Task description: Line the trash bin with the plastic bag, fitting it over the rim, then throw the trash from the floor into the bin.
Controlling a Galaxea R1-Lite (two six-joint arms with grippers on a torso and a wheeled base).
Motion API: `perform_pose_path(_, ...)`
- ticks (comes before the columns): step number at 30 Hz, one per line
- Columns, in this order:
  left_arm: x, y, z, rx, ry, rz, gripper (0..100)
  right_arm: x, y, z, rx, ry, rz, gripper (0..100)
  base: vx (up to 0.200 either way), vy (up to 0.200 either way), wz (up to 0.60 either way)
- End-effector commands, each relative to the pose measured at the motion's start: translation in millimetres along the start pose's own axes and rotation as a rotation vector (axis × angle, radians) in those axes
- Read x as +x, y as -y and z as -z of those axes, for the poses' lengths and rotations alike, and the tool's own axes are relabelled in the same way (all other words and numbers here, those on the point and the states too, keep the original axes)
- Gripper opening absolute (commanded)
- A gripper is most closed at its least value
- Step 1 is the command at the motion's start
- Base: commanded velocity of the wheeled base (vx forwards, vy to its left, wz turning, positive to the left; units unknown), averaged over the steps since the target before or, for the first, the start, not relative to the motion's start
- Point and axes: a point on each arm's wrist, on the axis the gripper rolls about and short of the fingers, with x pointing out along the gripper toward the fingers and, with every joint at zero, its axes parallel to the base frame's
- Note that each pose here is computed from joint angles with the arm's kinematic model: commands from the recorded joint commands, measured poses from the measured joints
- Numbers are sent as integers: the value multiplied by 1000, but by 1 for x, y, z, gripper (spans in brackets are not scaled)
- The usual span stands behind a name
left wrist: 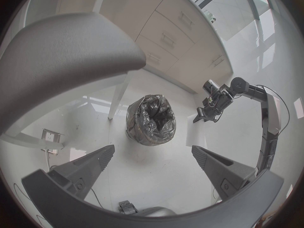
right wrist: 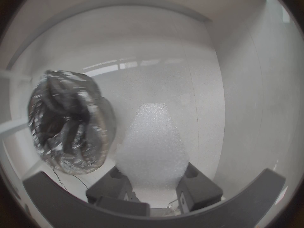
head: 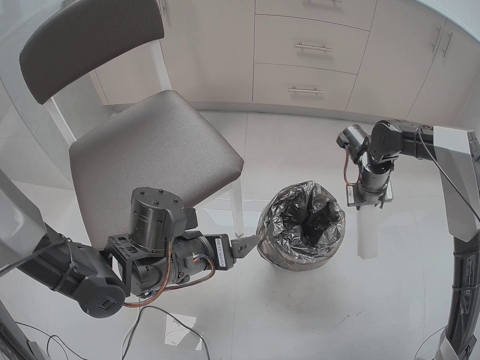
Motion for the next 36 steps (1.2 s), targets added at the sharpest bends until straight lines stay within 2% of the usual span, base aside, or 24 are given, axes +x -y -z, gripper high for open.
perform_pose_path(1, -14, -2, -10, 22, 61, 7, 100, -46, -54, 3, -161, 287, -21, 0, 0, 0, 0)
perform_pose_path(5, -18, -5, -15, 26, 78, 1, 100, -52, -83, 2, -240, 434, -27, 0, 0, 0, 0)
perform_pose_path(7, -18, -5, -15, 25, 78, 2, 100, -53, -84, 2, -241, 438, -26, 0, 0, 0, 0)
perform_pose_path(8, -21, -6, -18, 21, 91, -1, 100, -59, -104, 6, -290, 516, -37, 0, 0, 0, 0)
perform_pose_path(15, -22, -13, -19, 23, 140, 3, 100, -56, -132, 6, -359, 639, -59, 0, 0, 0, 0)
perform_pose_path(20, -23, -14, -18, 54, 155, 6, 100, -39, -139, 4, -387, 660, -54, 0, 0, 0, 0)
perform_pose_path(24, -22, -15, -17, 57, 152, 4, 100, -20, -135, -1, -369, 645, -44, 0, 0, 0, 0)
perform_pose_path(26, -19, -16, -15, 56, 142, 0, 100, -14, -138, -4, -344, 674, -48, 0, 0, 0, 0)
perform_pose_path(36, -13, -19, -15, 54, 146, -8, 100, -9, -145, -2, -336, 687, -67, 0, 0, 0, 0)
